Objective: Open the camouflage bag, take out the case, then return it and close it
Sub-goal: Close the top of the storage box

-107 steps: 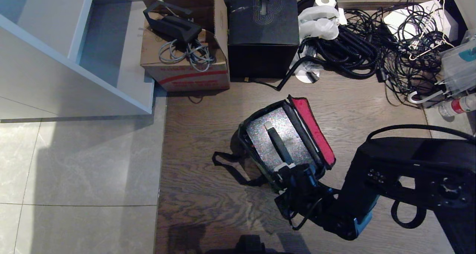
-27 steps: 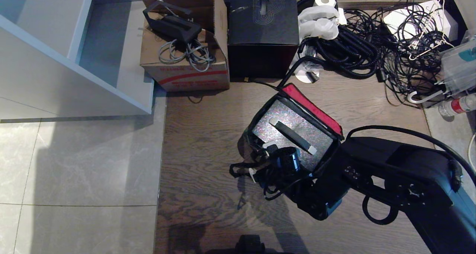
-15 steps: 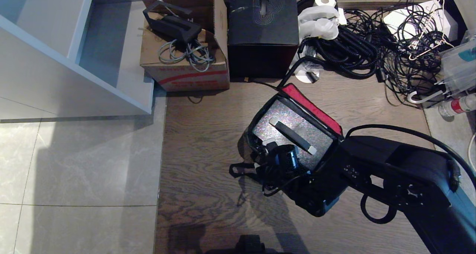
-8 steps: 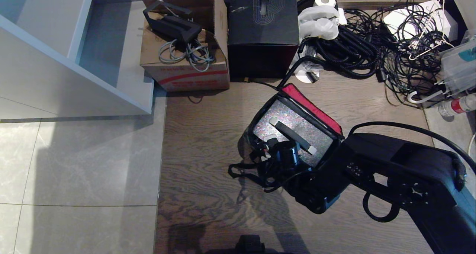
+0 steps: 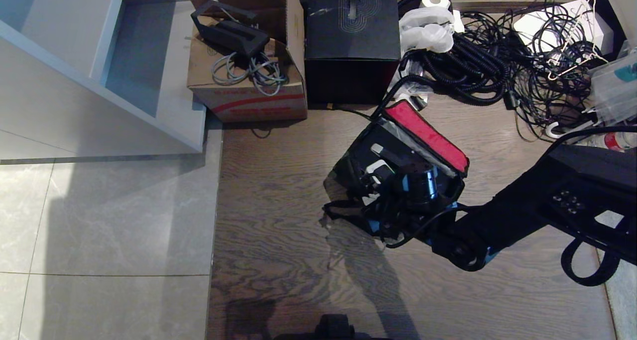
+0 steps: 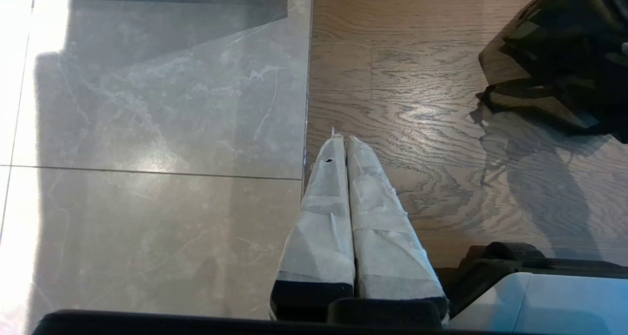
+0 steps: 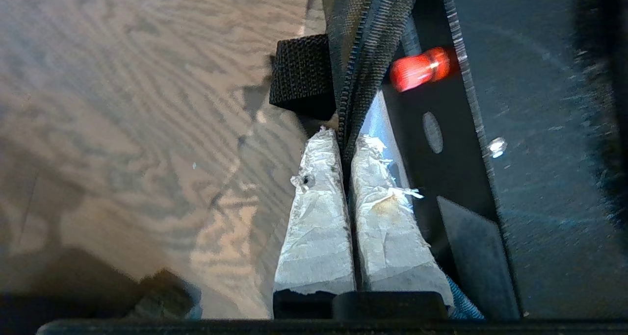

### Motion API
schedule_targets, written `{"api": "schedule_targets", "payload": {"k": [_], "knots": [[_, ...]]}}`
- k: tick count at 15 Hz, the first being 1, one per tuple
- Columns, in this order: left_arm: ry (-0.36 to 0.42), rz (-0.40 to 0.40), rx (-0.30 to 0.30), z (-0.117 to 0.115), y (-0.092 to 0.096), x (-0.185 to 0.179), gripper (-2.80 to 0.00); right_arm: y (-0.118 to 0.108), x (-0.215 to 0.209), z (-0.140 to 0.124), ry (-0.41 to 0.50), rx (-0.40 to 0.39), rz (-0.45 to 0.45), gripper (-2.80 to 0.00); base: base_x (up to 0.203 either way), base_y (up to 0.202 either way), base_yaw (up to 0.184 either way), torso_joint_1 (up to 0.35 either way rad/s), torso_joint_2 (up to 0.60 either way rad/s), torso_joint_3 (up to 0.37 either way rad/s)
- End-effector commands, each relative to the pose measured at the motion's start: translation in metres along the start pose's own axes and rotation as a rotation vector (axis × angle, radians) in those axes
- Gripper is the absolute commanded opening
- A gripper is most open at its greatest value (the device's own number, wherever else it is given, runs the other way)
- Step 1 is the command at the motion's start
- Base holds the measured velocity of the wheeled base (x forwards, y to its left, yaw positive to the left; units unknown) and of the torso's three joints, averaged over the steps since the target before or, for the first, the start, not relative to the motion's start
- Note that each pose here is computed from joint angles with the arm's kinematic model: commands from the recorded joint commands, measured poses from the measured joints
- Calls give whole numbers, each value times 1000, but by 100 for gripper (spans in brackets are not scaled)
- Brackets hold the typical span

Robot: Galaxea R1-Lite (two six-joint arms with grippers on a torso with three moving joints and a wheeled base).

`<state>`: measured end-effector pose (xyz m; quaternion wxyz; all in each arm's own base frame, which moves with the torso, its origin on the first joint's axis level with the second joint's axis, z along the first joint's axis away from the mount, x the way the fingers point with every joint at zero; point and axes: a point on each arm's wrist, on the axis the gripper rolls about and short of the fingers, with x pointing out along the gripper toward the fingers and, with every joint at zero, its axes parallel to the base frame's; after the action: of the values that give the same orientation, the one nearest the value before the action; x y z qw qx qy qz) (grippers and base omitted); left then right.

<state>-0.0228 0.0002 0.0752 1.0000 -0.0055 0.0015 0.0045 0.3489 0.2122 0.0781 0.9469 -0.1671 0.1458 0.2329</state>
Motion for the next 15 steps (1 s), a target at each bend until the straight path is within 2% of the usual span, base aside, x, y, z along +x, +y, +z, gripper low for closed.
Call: {"api": "schedule_targets", "payload": {"k": [1,4,7,10,15], "knots": [[-2,0,-1,0,0,0,-280,-6,-11,10,-28,2,-10,-280,0,0,0,0,0,0],[-2,0,-1,0,0,0,-280,-1,-9,-8,65,12,15,-280,0,0,0,0,0,0],[-3,0,-1,0,0,0,-280,13,-5,-22,145,62,69,-280,0,0,0,0,0,0],[-2,0,-1,0,0,0,-280,16,-5,-28,163,71,98,-280,0,0,0,0,0,0],[-2,0,-1,0,0,0,-280,17,-3,-20,129,90,92,-280,0,0,0,0,0,0]]}}
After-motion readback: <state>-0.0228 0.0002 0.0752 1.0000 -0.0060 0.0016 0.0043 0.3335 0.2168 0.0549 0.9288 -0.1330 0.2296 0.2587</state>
